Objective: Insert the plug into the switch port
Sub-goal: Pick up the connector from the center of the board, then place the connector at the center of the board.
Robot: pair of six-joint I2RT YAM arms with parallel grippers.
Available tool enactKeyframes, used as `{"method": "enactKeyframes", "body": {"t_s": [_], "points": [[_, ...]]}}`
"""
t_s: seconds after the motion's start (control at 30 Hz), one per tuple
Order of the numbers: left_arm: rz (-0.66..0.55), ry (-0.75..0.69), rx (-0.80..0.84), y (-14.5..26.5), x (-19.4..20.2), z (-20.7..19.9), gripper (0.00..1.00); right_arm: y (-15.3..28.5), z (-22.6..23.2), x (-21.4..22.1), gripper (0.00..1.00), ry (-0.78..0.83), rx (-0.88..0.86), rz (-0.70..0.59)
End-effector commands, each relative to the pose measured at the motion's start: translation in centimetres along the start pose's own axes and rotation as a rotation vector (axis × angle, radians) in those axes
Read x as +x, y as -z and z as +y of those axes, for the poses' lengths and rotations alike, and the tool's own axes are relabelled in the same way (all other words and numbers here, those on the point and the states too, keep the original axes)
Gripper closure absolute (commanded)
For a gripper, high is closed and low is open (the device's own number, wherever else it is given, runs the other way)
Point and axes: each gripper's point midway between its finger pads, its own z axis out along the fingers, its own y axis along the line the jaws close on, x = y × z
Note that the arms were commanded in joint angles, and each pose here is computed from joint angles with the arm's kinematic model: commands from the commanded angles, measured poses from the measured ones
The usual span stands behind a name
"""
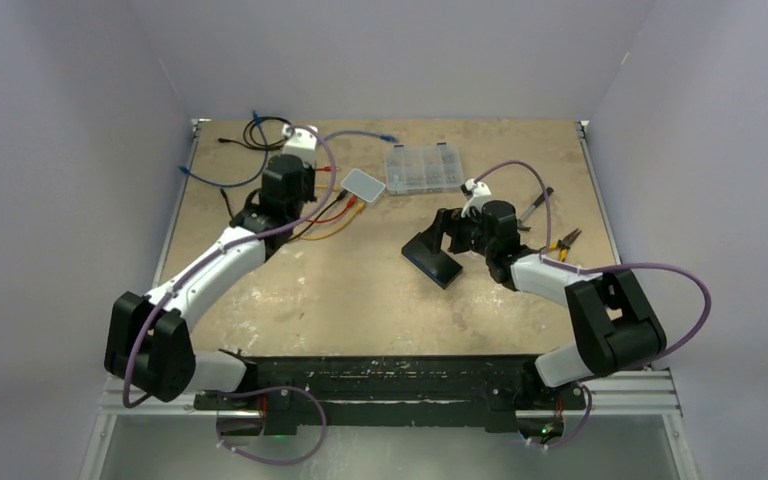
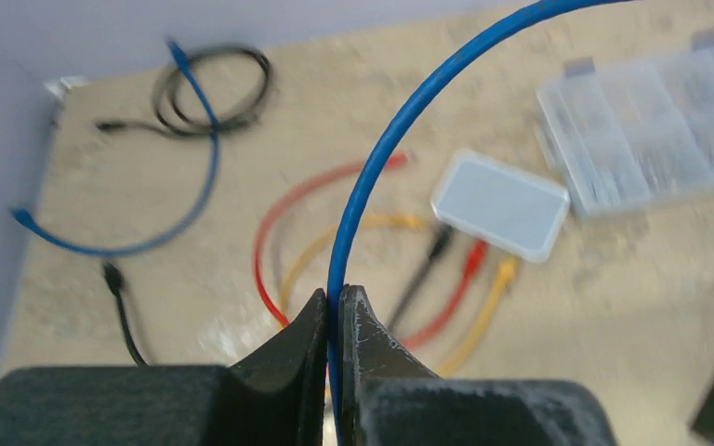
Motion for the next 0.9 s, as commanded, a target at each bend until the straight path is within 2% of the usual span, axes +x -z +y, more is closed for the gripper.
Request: {"method": "enactKeyframes", "body": {"t_s": [0.0,0.17,0.33,0.57,0.73,0.87], "points": [[0.099,-0.017,0.009,3.4,5.2,-1.6,1.00,0.9,-0.2,-1.8,0.06,0.001,0.037,-0.084],[0.143,-0.059,0.003,6.2,9.7,-2.7,1.00,1.3,-0.4,-2.2,0.06,0.001,0.058,-0.106],[0.141,-0.173,-0.149,9.1,14.2,-2.4,1.00,1.3,-0.6,-2.3,0.06,0.002,0.069,-0.112],[0.163,-0.192,-0.121,10.0,15.1,-2.7,1.00,1.0,-0.6,-1.8,0.06,-0.002,0.062,-0.098],[0.196,-0.180,-0.052,10.2,15.4,-4.1,0.67,1.1,-0.6,-1.9,0.06,0.001,0.062,-0.100],[0.201,-0.189,-0.005,10.0,14.6,-5.2,0.58,1.2,-0.5,-2.0,0.06,0.004,0.056,-0.101]]}}
